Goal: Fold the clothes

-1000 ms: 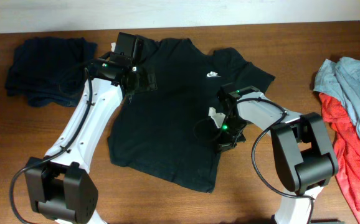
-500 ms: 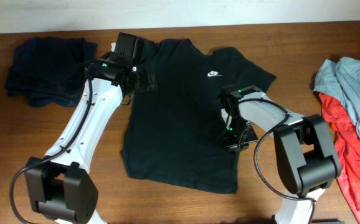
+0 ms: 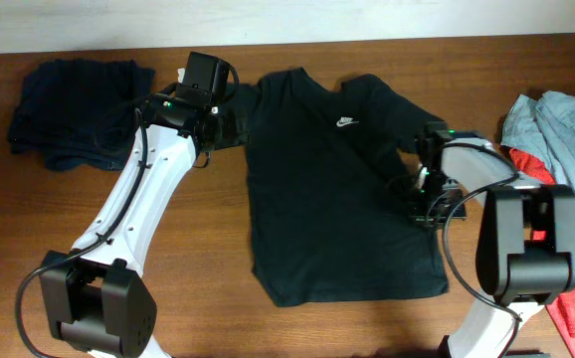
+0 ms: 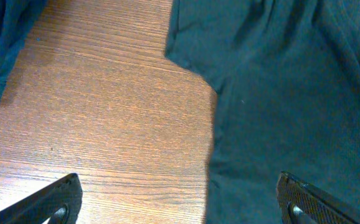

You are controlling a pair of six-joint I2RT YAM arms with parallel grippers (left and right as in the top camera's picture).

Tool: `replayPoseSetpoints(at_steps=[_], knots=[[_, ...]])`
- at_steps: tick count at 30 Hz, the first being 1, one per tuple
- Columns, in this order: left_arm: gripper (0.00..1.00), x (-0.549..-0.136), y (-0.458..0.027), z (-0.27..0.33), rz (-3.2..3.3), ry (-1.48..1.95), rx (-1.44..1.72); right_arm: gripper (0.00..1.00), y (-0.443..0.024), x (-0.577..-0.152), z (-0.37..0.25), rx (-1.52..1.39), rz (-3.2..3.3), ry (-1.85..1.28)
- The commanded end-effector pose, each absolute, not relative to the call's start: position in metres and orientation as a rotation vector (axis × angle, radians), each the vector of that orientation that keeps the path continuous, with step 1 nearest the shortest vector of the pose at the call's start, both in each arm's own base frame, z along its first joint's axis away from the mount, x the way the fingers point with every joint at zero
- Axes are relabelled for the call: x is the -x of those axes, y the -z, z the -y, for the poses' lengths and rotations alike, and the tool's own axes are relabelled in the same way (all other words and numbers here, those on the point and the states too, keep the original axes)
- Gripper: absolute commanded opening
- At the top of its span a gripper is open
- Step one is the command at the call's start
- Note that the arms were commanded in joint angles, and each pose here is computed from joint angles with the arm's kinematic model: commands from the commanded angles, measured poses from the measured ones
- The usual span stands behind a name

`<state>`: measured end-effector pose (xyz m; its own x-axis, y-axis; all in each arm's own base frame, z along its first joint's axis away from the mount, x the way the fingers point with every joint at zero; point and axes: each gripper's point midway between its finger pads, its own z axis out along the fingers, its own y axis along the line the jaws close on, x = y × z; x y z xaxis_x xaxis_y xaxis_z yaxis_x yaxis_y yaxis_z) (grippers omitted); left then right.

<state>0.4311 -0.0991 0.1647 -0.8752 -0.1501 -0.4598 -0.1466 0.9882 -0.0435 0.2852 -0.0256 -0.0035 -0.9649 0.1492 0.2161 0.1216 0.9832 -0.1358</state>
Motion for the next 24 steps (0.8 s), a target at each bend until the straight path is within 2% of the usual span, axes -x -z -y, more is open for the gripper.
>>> replayPoseSetpoints(at_steps=[1,5,6,7,8,15,17,24], knots=[[0.99,-0.431,-0.160,0.100,-2.665,0.012,0.205,0.04,0.012,-0.288,0.047,0.259,2.910,-0.216],[0.99,-0.431,-0.160,0.100,-2.665,0.012,0.205,0.05,0.014,-0.307,0.062,0.326,2.987,-0.214],[0.99,-0.431,-0.160,0.100,-2.665,0.012,0.206,0.11,0.014,-0.310,0.066,0.345,3.000,-0.214],[0.99,-0.431,-0.160,0.100,-2.665,0.012,0.206,0.24,0.013,-0.315,0.071,0.374,3.015,-0.215],[0.99,-0.431,-0.160,0.100,-2.665,0.012,0.205,0.27,0.012,-0.318,0.076,0.408,3.023,-0.215],[0.99,-0.431,-0.160,0.100,-2.665,0.012,0.206,0.27,0.009,-0.318,0.074,0.526,3.007,-0.042],[0.99,-0.431,-0.160,0.100,-2.665,0.012,0.206,0.33,0.009,-0.316,0.068,0.524,2.998,0.006],[0.99,-0.431,-0.160,0.100,-2.665,0.012,0.205,0.40,-0.006,-0.326,0.069,0.484,3.015,0.031]])
